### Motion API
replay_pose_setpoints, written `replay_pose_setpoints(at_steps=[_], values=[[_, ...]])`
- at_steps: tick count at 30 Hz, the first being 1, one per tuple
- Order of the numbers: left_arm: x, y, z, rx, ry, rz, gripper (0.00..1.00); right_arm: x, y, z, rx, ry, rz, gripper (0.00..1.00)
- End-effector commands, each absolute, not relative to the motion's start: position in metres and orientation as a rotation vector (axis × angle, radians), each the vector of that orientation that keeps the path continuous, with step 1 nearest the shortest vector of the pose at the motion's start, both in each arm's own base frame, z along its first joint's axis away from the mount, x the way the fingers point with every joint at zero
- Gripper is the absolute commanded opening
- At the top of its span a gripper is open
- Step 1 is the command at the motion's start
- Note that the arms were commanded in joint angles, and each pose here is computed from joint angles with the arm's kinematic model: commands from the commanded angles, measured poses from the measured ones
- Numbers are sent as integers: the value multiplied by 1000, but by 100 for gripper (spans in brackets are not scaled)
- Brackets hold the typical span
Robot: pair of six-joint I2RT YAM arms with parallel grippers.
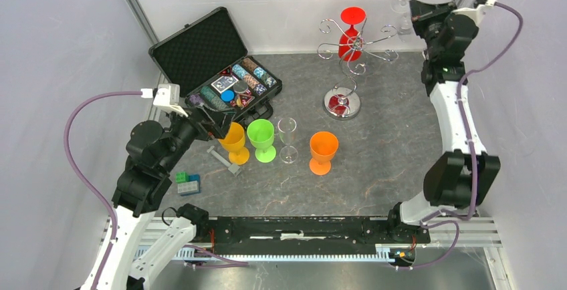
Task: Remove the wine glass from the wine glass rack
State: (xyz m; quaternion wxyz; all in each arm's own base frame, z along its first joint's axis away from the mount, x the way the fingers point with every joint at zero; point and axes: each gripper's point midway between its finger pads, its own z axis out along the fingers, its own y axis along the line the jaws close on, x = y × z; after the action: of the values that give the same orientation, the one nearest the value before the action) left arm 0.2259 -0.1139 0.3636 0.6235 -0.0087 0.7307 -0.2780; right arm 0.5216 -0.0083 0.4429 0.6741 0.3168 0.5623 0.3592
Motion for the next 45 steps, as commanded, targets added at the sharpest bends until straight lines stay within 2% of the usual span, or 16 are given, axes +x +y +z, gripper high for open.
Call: replay_pose_setpoints(at_steps=[1, 8, 17, 25, 30, 37, 45], values=[[217, -128, 382, 127, 1599, -688, 100, 456, -30, 516, 628, 1076, 663, 0], [222, -135, 386, 153, 1570, -711, 100, 383, -37, 480, 696, 1154, 576, 0], [223, -175, 388, 265, 1505, -937, 100, 301, -8, 419, 676, 1296, 609, 0], [227, -210, 388, 336, 1496, -1135, 99, 240, 46, 410, 588, 1351, 897, 0], [224, -241, 390, 417, 1445, -1231, 99, 214, 61, 407, 575, 1374, 976, 0], [197, -323, 377, 747, 1326, -1226, 99, 205, 81, 390, 557, 1432, 1114, 0], [183, -399, 355, 1081, 939, -1128, 95, 200, 102, 388, 520, 1428, 1315, 0]])
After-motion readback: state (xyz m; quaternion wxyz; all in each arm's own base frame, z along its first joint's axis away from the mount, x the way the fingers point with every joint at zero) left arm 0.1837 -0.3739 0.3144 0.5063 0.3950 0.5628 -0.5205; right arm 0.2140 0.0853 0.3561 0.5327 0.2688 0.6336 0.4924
